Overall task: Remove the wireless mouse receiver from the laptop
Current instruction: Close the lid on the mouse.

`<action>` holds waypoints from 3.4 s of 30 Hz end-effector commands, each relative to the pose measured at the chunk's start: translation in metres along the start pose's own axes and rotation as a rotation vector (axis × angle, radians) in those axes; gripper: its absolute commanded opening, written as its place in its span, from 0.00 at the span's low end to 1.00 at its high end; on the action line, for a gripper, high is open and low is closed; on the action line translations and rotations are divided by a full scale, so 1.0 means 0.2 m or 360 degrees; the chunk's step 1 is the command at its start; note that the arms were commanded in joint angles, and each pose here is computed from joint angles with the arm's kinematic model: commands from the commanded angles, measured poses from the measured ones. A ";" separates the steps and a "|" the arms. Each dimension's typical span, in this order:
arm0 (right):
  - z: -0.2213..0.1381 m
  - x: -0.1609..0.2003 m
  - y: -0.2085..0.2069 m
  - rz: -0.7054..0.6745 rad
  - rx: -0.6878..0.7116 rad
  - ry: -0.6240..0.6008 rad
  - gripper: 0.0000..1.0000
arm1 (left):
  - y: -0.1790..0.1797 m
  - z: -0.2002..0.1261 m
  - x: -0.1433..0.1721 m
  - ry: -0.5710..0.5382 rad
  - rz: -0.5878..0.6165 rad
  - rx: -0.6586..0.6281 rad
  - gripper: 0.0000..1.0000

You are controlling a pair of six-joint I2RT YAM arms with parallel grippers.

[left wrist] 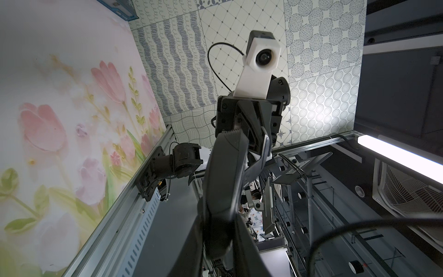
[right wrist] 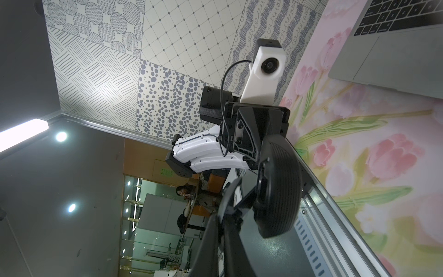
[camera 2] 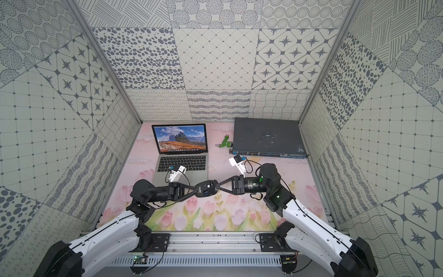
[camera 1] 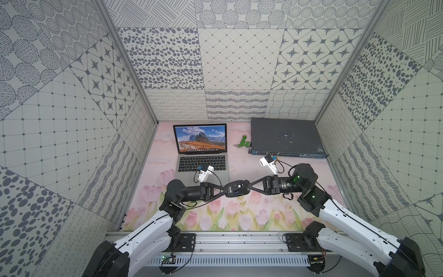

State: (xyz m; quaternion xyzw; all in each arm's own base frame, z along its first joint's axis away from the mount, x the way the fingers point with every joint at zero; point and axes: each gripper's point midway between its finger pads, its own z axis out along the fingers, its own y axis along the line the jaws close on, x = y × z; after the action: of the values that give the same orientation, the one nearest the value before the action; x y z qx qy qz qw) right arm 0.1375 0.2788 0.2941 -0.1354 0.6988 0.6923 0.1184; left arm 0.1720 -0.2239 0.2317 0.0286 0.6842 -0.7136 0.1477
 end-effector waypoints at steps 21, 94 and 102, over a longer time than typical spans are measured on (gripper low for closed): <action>0.05 -0.05 -0.04 -0.0040 0.0047 0.0104 0.00 | -0.08 -0.01 0.02 0.0045 0.0148 0.0079 0.04; 0.03 -0.09 -0.10 0.0049 0.0201 0.0101 0.16 | -0.05 -0.01 0.02 0.0040 0.0144 0.0051 0.04; 0.02 -0.08 -0.09 0.0043 0.0201 0.0098 0.19 | -0.04 0.00 0.02 0.0037 0.0145 0.0048 0.04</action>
State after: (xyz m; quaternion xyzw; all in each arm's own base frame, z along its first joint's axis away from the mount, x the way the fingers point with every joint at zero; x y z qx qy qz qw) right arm 0.1554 0.2850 0.2696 -0.1278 0.7537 0.6411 0.0679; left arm 0.1726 -0.2241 0.2244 0.0184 0.6927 -0.7082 0.1353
